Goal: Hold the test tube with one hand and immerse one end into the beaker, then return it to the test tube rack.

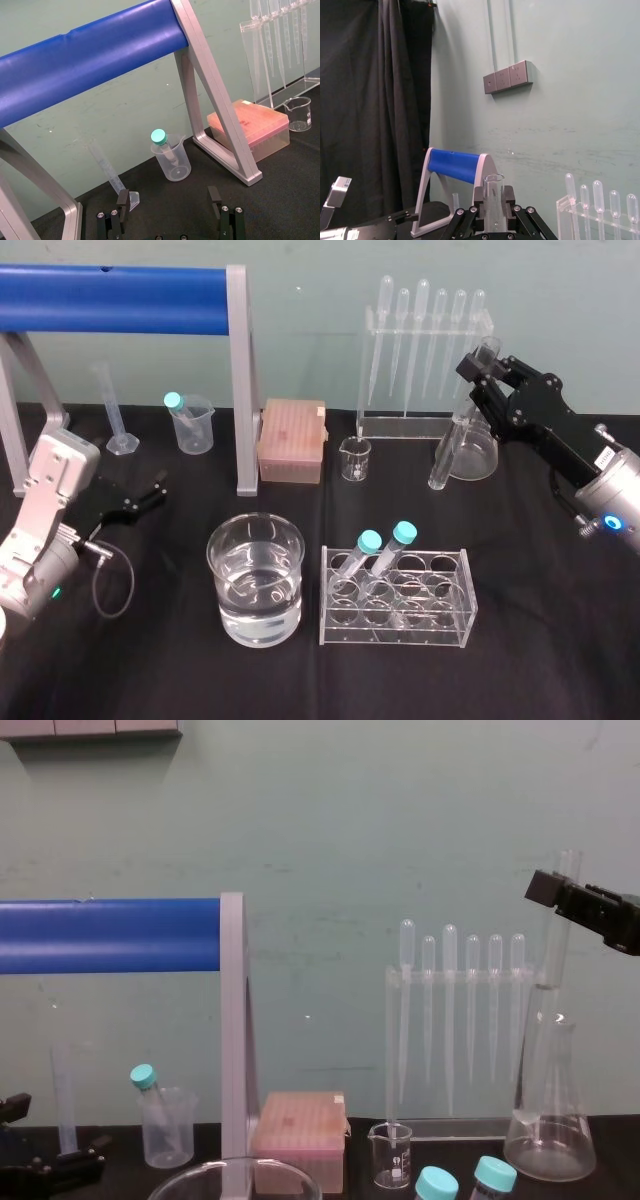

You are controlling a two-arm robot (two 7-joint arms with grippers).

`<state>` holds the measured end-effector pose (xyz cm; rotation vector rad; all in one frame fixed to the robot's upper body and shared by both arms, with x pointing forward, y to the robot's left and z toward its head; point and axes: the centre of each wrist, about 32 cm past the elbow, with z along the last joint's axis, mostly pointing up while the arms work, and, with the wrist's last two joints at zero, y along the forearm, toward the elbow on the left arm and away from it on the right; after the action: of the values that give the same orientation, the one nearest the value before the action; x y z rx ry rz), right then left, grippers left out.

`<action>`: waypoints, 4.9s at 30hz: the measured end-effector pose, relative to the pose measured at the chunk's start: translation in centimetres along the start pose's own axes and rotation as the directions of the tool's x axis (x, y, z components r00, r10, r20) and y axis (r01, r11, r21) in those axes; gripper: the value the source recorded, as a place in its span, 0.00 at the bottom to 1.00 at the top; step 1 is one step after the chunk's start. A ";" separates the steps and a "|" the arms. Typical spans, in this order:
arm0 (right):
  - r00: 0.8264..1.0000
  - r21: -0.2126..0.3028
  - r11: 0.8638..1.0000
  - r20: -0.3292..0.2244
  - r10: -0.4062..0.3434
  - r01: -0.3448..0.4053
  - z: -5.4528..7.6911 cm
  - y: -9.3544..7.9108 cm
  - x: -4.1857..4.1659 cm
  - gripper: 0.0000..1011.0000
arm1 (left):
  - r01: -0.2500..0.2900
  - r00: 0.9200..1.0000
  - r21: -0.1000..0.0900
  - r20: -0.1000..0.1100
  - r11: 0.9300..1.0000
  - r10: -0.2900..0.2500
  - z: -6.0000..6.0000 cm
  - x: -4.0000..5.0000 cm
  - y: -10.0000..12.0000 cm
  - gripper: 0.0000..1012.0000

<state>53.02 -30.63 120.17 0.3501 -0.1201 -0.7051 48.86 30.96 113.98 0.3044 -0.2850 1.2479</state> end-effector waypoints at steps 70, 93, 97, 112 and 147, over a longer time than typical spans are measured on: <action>0.774 0.084 0.799 -0.207 0.598 -0.595 -2.8 13.0 -3.96 0.23 | 0.000 1.000 0.000 0.000 1.000 0.000 0.0 0.00 0.0 0.99; 0.787 -0.094 0.793 -0.234 0.570 -0.602 -6.3 13.4 -3.62 0.23 | 0.000 1.000 0.000 0.000 1.000 0.000 0.0 0.00 0.0 0.99; 0.789 -0.117 0.789 -0.234 0.568 -0.603 -6.6 13.4 -3.65 0.23 | 0.000 1.000 0.000 0.000 1.000 0.000 0.0 0.00 0.0 0.99; 0.791 -0.178 0.776 -0.242 0.562 -0.605 -7.1 13.2 -3.66 0.23 | 0.000 1.000 0.000 0.000 1.000 0.000 0.0 0.00 0.0 0.99; 0.790 -0.170 0.777 -0.242 0.564 -0.607 -7.1 13.2 -3.68 0.23 | 0.000 1.000 0.000 0.000 1.000 0.000 0.0 0.00 0.0 0.99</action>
<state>59.89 -16.99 118.26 0.1229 0.0311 -0.0532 48.86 30.97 113.98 0.3044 -0.2850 1.2479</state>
